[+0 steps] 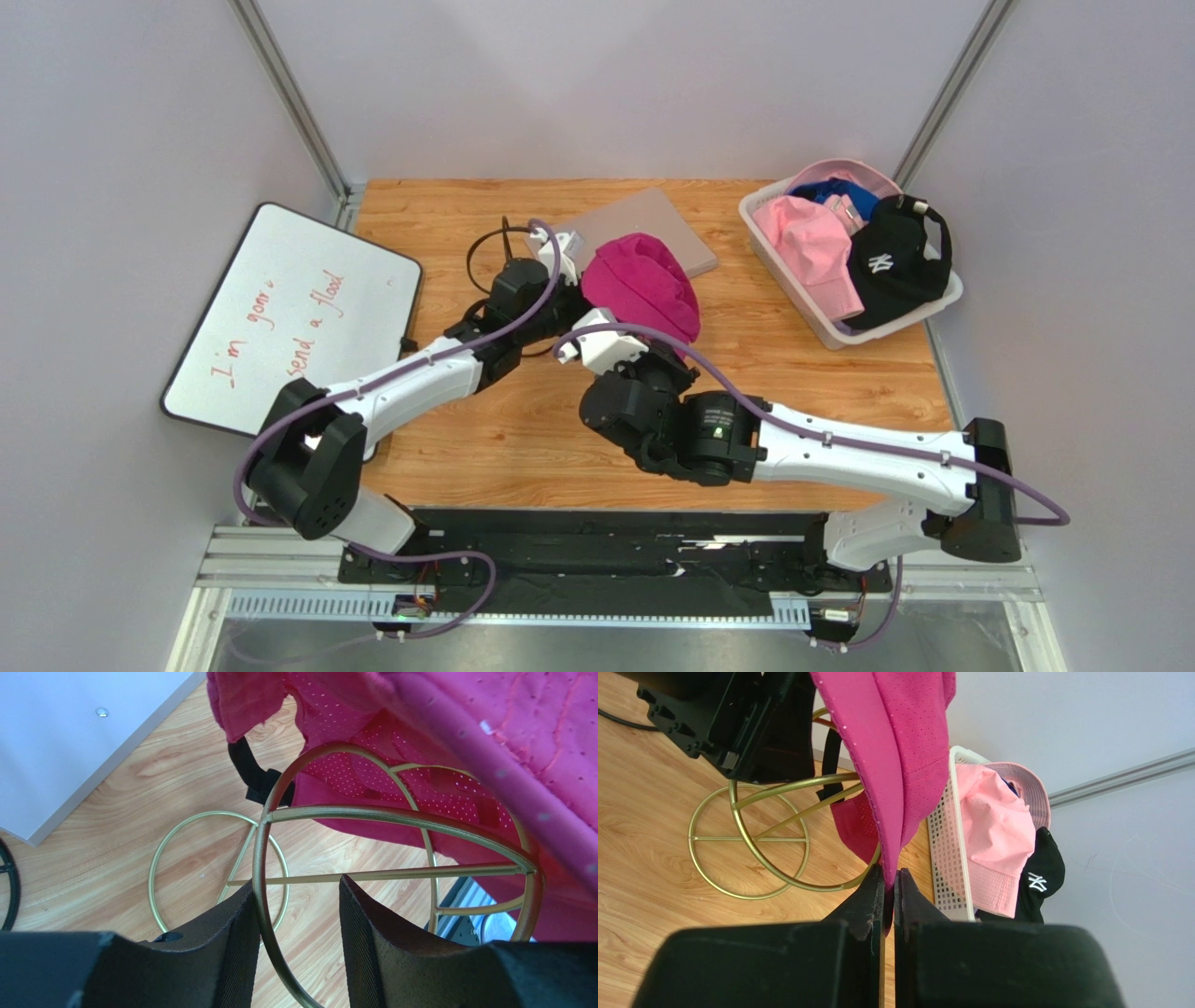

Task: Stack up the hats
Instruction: Place the hat on the hat stand.

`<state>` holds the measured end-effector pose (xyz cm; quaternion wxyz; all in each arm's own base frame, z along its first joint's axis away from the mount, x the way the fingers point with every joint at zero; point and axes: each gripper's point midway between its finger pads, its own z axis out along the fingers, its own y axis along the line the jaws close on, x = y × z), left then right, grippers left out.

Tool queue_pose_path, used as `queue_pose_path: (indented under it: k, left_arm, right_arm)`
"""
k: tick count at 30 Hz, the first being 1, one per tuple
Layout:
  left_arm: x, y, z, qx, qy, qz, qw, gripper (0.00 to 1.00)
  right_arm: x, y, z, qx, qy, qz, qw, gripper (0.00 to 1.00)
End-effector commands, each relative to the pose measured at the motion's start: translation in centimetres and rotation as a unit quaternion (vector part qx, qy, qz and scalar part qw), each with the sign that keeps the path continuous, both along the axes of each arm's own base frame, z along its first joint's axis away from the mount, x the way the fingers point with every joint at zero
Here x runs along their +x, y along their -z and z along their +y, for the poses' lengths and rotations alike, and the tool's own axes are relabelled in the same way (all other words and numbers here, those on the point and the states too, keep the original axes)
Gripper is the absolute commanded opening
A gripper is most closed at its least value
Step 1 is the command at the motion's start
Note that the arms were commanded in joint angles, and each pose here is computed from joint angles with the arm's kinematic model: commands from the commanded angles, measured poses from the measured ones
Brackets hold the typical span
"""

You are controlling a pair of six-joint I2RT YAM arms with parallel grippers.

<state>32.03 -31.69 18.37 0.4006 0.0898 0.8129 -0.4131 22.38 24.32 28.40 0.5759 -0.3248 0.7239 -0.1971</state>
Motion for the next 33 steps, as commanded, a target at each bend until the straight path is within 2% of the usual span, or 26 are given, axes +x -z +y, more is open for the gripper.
queue_pose_path:
  k: [1, 4, 5, 6, 10, 20, 28, 33]
  left_arm:
    - [0.7, -4.2, -0.5, -0.03, -0.005, -0.051, 0.998, 0.52]
    - [0.0, -4.8, 0.7, -0.02, -0.018, -0.058, 0.998, 0.61]
    - [-0.3, -4.7, 1.2, -0.012, -0.021, -0.052, 0.998, 0.65]
    - [-0.5, -4.8, 1.6, -0.008, -0.028, -0.054, 0.998, 0.75]
    - [-2.0, -5.7, 3.6, -0.002, -0.044, -0.066, 0.997, 0.88]
    - [-5.6, -4.0, 8.0, 0.033, -0.08, -0.044, 0.995, 0.89]
    - [-7.8, -8.2, 9.4, -0.046, -0.097, -0.075, 0.991, 0.88]
    - [-7.5, -9.8, 8.1, -0.087, -0.088, -0.068, 0.99, 0.92]
  right_arm:
    - [-0.6, 0.9, 1.1, 0.006, -0.003, 0.012, 1.0, 0.0]
    - [-0.7, 2.4, 1.5, 0.005, -0.011, 0.028, 1.0, 0.0]
    - [-0.8, 2.8, 1.5, 0.004, -0.012, 0.032, 0.999, 0.0]
    - [-0.9, 3.0, 1.7, 0.009, -0.014, 0.035, 0.999, 0.0]
    - [-0.9, 4.1, 2.1, 0.01, -0.023, 0.043, 0.999, 0.0]
    - [-1.0, 5.2, 2.0, -0.001, -0.022, 0.046, 0.999, 0.0]
    - [-1.2, 6.1, 2.2, -0.002, -0.03, 0.053, 0.998, 0.0]
    - [-1.2, 7.3, 2.3, -0.015, -0.03, 0.054, 0.998, 0.0]
